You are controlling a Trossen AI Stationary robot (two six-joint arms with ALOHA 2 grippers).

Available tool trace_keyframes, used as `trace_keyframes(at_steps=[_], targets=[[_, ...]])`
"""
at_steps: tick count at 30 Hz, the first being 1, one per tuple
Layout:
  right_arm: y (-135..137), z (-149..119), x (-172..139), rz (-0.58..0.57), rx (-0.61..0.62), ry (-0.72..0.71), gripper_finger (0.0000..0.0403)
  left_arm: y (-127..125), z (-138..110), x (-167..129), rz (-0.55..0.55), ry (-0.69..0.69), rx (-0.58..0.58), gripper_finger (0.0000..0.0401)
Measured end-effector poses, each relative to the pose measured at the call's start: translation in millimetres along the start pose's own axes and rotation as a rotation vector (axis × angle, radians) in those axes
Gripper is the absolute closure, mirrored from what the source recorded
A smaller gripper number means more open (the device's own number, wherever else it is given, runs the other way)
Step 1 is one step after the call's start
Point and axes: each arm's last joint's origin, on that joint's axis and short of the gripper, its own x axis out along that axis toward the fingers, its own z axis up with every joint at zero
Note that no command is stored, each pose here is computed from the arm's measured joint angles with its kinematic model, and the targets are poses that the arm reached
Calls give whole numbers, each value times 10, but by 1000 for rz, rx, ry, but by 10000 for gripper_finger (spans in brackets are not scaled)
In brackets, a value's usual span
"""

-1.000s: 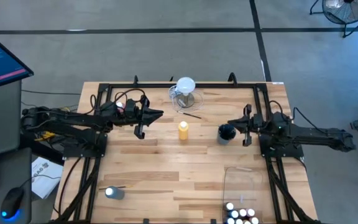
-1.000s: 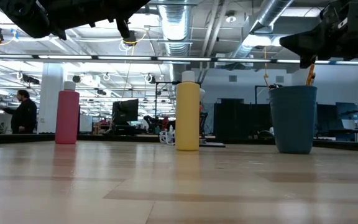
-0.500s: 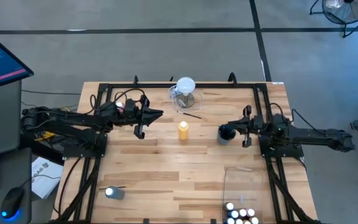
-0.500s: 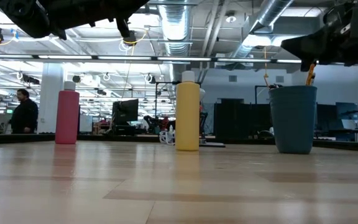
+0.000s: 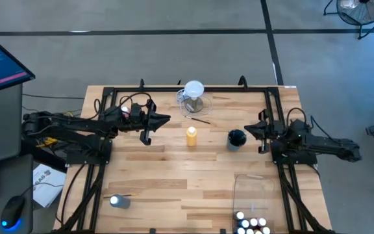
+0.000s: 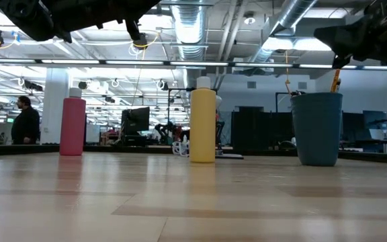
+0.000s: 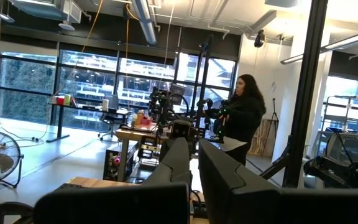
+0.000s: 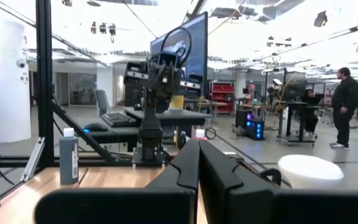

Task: Pick & Place Paint Supplies
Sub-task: Put the large yellow paint bottle into the bin

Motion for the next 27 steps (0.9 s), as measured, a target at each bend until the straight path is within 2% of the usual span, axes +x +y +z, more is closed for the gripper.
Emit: trace_keyframes(at_steps=[15, 22, 27], targets=[[-12, -42, -26, -40, -8, 42, 403, 0, -1, 0, 0, 1, 1, 401], [-22, -85, -30, -78, -10, 88, 403, 4, -21, 0, 2, 22, 80, 401], [-22, -95, -31, -78, -25, 99, 403, 53, -34, -13, -80, 59, 86, 401]])
